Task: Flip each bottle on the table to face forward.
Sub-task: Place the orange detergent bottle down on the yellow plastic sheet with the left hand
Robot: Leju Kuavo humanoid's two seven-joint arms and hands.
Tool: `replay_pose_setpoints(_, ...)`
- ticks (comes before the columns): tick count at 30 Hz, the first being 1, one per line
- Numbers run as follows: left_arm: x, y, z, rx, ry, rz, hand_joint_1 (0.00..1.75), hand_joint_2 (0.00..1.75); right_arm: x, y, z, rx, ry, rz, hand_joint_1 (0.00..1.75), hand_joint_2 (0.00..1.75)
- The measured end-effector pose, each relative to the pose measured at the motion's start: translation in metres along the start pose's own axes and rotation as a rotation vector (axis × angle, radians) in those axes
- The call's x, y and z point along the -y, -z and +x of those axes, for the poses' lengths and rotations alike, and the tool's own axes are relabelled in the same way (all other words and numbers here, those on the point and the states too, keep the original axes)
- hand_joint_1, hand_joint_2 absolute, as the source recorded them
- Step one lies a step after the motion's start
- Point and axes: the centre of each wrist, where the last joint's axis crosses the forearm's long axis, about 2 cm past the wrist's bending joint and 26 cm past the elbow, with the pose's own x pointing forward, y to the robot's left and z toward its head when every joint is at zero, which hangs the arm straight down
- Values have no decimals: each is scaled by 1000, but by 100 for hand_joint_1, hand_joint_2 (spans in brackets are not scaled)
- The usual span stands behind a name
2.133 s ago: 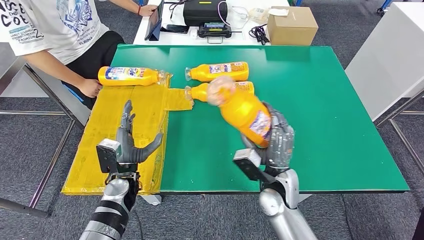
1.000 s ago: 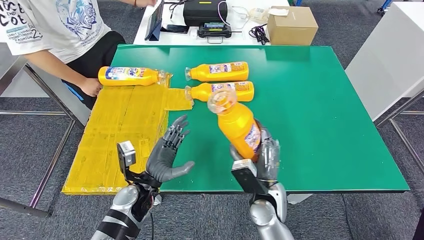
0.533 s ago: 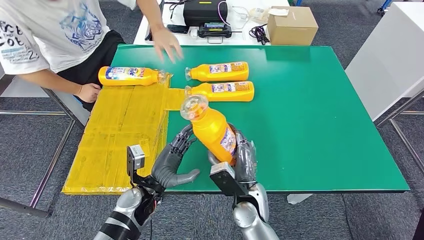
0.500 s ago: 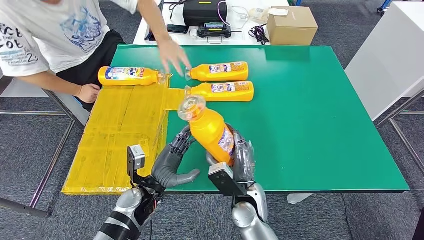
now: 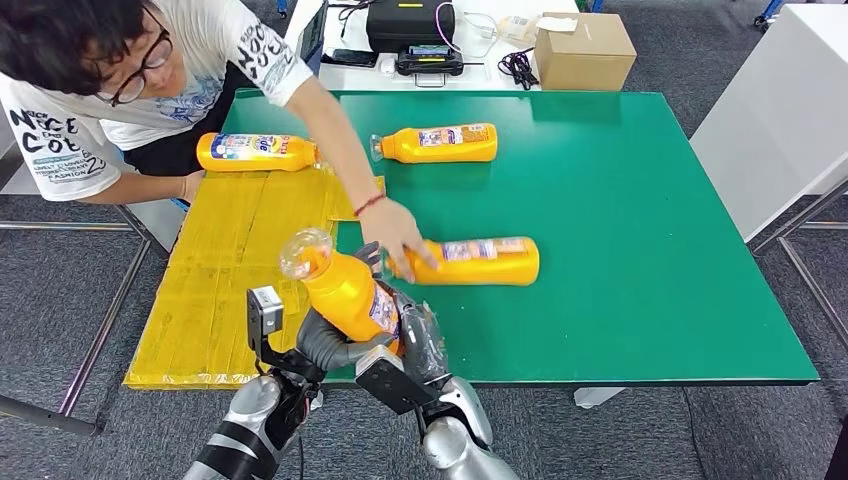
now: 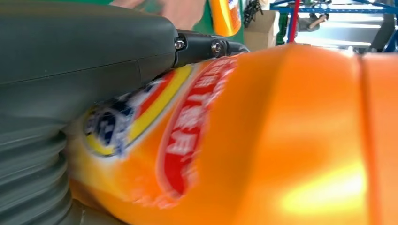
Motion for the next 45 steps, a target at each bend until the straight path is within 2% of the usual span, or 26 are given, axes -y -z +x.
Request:
replay_pose_setpoints(13,-9,-6,0,8,-42,24,0,175,-6,2,-7,-13,-20,69,175,175)
replay_pose_setpoints(15,-10,-7,0,11,-50,24,30,175,-6,2,-8,-14,-26,76,175,175)
replay_pose_setpoints(17,-11,-7,0,10,-50,19,117,175,-6,2,-9,-18,-29,79,175,175)
replay_pose_setpoints(19,-12,-8,0,9,-45,12,175,175,-6,1,-10,-22,-30,79,175,175)
replay_pose_setpoints(29,-11,-8,1,34,-28,-4,175,175,-6,1,-10,-24,-47,68,171,175)
replay_pose_setpoints(31,-11,-8,1,38,-27,-5,175,175,-6,1,-10,-22,-53,64,157,175)
replay_pose_setpoints(34,-10,-8,3,43,-20,-5,175,175,-5,1,-9,-21,-58,52,35,175)
replay_pose_setpoints(35,-10,-8,3,45,-15,-3,175,175,-5,1,-9,-21,-60,46,0,131)
replay_pose_setpoints(38,-9,-8,5,52,4,8,175,175,-5,1,-7,-20,-68,19,0,0)
replay_pose_setpoints(45,-4,-5,15,98,63,53,175,175,3,6,7,18,-90,-76,0,0)
